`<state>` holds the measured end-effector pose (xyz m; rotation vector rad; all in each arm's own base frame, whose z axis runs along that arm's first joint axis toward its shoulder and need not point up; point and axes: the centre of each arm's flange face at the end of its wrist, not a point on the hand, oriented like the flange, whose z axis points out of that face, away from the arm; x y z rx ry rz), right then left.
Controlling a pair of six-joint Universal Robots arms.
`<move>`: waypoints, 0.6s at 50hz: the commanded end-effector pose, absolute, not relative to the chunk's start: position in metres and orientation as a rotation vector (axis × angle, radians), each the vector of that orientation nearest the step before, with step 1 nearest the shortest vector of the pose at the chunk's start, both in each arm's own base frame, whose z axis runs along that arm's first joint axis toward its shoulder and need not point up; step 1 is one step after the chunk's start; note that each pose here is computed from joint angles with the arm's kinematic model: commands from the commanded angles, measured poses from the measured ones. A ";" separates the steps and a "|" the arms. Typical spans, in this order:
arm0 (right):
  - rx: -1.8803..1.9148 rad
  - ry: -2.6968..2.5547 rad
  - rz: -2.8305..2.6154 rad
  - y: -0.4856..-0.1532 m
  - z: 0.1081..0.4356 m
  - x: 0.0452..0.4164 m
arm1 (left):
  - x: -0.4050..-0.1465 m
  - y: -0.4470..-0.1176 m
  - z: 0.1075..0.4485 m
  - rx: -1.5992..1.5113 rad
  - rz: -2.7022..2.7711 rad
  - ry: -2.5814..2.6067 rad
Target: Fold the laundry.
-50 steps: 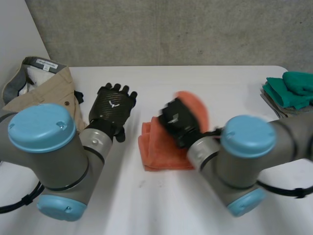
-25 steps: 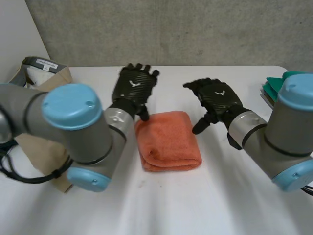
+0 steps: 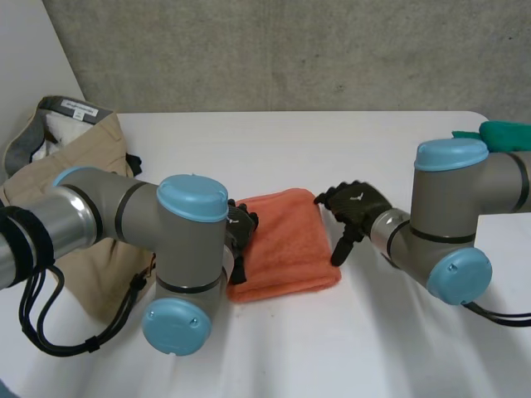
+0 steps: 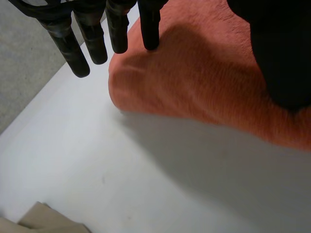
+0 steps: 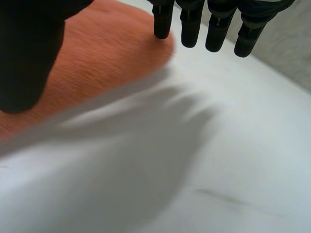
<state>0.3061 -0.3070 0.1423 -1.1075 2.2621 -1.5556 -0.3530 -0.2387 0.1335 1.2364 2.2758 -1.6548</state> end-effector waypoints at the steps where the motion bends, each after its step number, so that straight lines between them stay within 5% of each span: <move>1: -1.173 2.142 -1.755 -0.290 0.179 0.314 | -0.358 -0.238 0.182 1.184 -1.862 2.188; 9: -1.182 1.924 -1.924 -0.243 0.187 0.317 | -0.354 -0.230 0.237 1.115 -2.155 2.087; 16: -1.276 1.842 -1.787 -0.200 0.151 0.322 | -0.353 -0.217 0.245 1.199 -2.238 2.133; 22: -1.325 1.891 -1.699 -0.202 0.114 0.327 | -0.348 -0.221 0.242 1.153 -2.235 2.202; 30: -1.311 1.823 -1.806 -0.226 0.105 0.342 | -0.348 -0.223 0.238 1.149 -2.228 2.219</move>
